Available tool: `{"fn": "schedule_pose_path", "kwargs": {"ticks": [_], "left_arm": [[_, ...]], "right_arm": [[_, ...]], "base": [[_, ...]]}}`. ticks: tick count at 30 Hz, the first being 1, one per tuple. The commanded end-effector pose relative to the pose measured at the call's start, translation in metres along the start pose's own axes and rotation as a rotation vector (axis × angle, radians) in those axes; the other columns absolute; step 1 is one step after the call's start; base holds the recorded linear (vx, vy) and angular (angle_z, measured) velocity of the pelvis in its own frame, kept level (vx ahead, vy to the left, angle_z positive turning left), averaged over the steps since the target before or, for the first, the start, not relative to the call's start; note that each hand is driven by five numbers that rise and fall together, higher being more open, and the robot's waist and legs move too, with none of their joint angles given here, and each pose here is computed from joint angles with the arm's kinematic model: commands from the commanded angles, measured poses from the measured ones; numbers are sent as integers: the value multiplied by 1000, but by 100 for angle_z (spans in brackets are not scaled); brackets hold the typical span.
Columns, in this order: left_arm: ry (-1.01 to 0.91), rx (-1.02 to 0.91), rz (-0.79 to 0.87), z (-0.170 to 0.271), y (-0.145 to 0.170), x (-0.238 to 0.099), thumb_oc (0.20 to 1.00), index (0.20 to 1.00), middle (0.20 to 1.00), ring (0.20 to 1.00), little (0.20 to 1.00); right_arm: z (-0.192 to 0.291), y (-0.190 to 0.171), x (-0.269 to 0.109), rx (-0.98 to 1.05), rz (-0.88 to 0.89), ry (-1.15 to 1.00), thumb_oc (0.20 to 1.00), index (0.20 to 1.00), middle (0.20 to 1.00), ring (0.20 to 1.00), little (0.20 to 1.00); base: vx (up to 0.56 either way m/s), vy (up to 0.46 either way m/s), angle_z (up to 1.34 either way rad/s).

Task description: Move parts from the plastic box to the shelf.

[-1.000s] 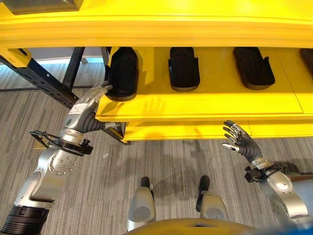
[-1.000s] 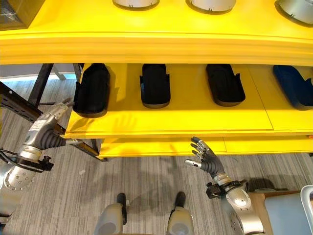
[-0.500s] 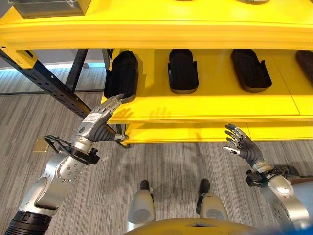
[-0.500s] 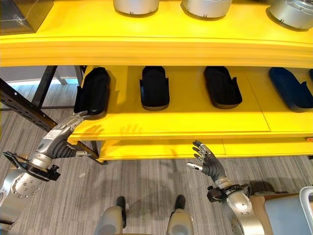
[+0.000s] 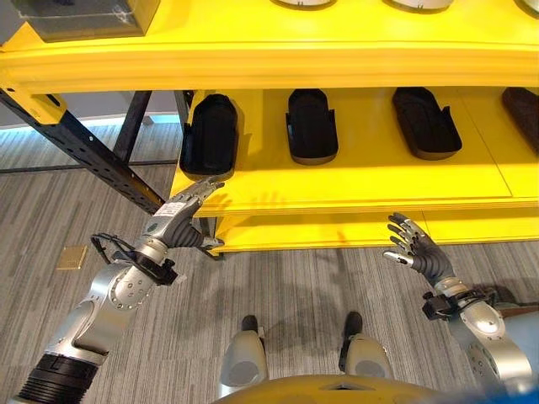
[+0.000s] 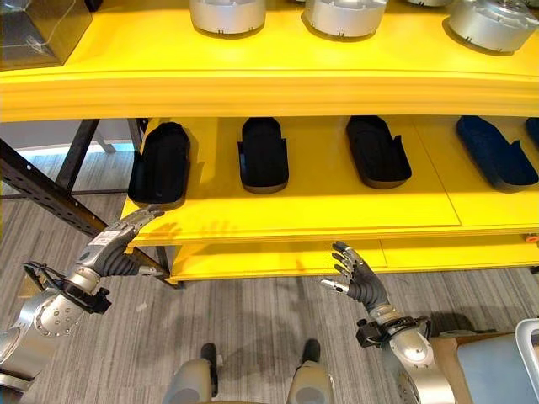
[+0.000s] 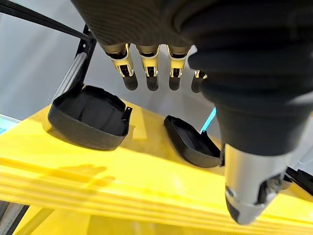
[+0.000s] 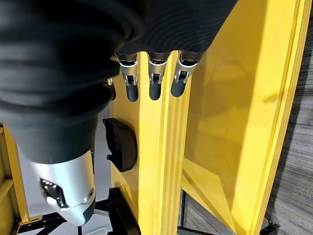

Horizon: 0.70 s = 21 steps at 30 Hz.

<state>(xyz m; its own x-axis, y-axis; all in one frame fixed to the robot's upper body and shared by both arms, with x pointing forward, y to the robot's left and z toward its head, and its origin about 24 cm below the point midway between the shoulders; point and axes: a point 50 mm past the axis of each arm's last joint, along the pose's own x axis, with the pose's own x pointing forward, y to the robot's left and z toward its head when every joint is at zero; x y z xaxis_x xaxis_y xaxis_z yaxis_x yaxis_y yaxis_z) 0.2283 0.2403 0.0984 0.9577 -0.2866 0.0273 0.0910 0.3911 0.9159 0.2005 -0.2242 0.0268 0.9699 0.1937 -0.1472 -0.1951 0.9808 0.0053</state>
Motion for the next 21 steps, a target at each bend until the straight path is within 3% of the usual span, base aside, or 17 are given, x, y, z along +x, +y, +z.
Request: {"fn": "schedule_pose_path", "kwargs": {"ticks": [1, 21], "left_arm": [[-8, 15, 33, 0, 8, 8, 1000, 1000, 1000, 1000, 1000], [110, -29, -107, -27, 4, 15, 1000, 1000, 1000, 1000, 1000]], "right_arm": [[26, 8, 2, -10, 38, -134, 1000, 1000, 1000, 1000, 1000], [19, 9, -3, 16, 47, -95, 1000, 1000, 1000, 1000, 1000]], "base": [[-2, -12, -7], [-2, -2, -2]]}}
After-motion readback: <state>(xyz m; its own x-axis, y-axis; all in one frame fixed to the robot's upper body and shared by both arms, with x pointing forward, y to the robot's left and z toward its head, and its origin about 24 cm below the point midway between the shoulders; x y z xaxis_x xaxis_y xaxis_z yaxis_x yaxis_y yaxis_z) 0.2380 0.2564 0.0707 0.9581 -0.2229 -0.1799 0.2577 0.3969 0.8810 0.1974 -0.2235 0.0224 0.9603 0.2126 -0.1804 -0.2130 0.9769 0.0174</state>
